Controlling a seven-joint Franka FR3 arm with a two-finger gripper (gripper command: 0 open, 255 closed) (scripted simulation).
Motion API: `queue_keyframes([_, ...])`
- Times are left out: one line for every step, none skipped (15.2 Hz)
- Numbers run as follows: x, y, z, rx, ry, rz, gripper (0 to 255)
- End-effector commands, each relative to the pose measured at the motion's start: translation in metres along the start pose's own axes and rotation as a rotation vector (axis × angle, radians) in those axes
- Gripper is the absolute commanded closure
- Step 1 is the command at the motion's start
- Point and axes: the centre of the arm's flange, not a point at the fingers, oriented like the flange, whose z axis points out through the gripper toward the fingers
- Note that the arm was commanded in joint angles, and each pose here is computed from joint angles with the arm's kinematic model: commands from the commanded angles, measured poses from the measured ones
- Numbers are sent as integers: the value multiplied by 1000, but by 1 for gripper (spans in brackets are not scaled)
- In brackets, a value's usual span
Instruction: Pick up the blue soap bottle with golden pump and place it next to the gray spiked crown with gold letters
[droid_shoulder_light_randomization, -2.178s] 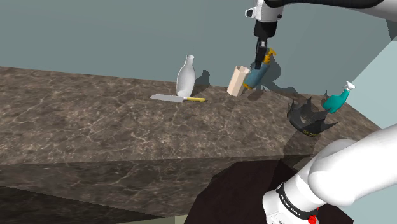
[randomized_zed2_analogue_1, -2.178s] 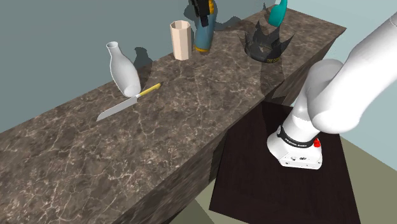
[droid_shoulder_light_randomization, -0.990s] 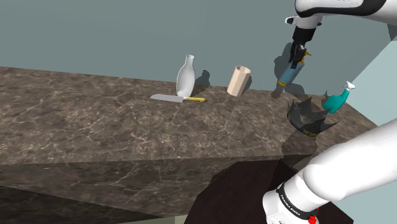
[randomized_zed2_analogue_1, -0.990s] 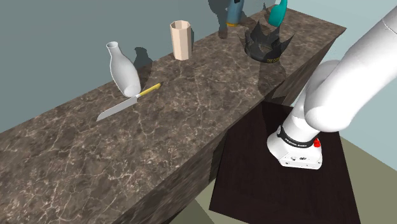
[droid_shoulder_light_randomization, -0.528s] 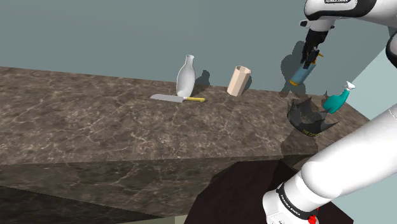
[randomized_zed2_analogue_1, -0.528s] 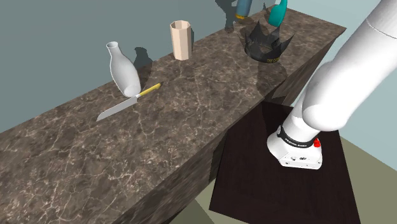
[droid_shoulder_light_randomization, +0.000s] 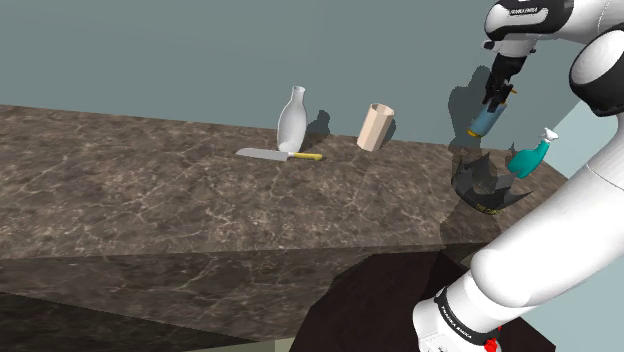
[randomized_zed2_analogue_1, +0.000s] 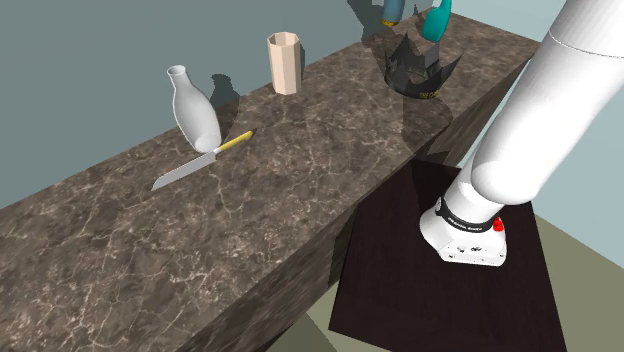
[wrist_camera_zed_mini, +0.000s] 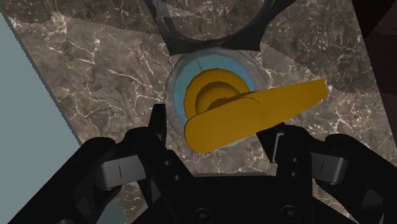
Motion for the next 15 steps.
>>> queue_keyframes([1, 1, 10, -1, 0, 0, 255])
queue_keyframes([2, 0, 15, -1, 0, 0, 255])
queue_keyframes([4, 0, 20, -1, 0, 0, 255])
queue_keyframes([5, 0, 25, -1, 0, 0, 255])
queue_keyframes([6, 0, 30, -1, 0, 0, 255])
queue_keyframes([7, -1, 35, -1, 0, 0, 255])
queue_keyframes([9, -1, 40, -1, 0, 0, 255])
queue_keyframes([10, -1, 45, -1, 0, 0, 255])
queue_keyframes([11, -2, 51, -1, 0, 0, 255])
queue_keyframes([12, -2, 56, -1, 0, 0, 255])
queue_keyframes([13, -2, 61, -1, 0, 0, 255])
queue_keyframes([15, -3, 66, -1, 0, 0, 255])
queue_keyframes([16, -3, 71, -1, 0, 0, 255])
queue_keyframes([17, -3, 76, -1, 0, 0, 255])
queue_keyframes([18, -3, 81, -1, 0, 0, 255])
